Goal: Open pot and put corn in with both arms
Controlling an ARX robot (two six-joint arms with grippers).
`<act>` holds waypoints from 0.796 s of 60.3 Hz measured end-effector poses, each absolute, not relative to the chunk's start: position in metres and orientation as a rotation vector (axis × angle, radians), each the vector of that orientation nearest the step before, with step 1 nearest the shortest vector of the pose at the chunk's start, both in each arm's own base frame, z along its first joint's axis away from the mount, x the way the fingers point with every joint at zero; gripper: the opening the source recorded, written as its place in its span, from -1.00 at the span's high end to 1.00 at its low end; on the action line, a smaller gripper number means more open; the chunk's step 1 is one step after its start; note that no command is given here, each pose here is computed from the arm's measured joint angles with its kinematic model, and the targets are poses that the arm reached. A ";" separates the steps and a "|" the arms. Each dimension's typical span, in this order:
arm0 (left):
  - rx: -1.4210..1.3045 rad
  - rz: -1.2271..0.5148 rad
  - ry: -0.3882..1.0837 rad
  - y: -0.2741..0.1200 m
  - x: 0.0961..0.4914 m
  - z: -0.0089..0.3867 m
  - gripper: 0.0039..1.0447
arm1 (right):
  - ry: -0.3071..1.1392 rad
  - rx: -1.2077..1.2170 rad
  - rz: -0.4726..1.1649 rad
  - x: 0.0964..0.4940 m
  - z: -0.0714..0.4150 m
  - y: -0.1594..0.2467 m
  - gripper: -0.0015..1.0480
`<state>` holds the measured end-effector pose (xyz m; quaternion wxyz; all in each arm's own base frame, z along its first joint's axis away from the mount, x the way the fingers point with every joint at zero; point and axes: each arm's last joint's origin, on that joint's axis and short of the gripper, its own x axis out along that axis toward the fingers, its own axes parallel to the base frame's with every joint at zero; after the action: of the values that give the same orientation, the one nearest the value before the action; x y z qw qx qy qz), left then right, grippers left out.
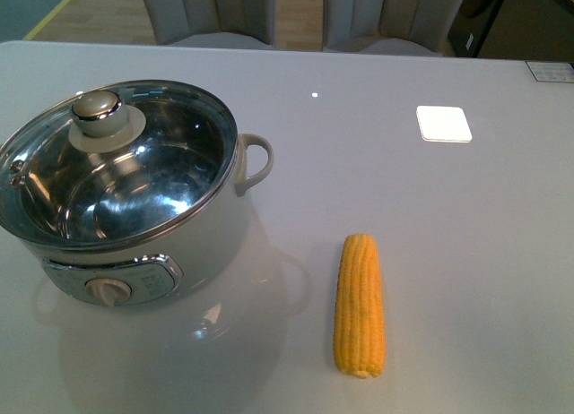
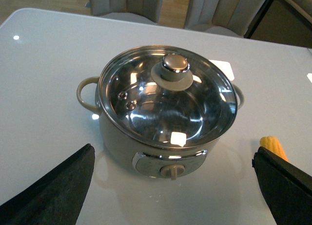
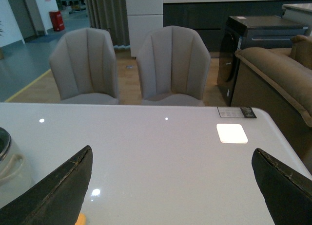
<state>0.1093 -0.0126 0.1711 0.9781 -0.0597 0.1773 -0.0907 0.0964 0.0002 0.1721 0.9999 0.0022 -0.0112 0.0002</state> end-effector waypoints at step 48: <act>0.095 -0.139 0.374 -0.044 0.264 0.138 -0.88 | -0.022 0.004 0.000 0.096 0.172 0.000 -0.83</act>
<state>0.2635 -0.0444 0.1381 0.9791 0.0472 0.1856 -0.0690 0.0964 0.0002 0.1721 0.9999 0.0022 -0.0112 0.0002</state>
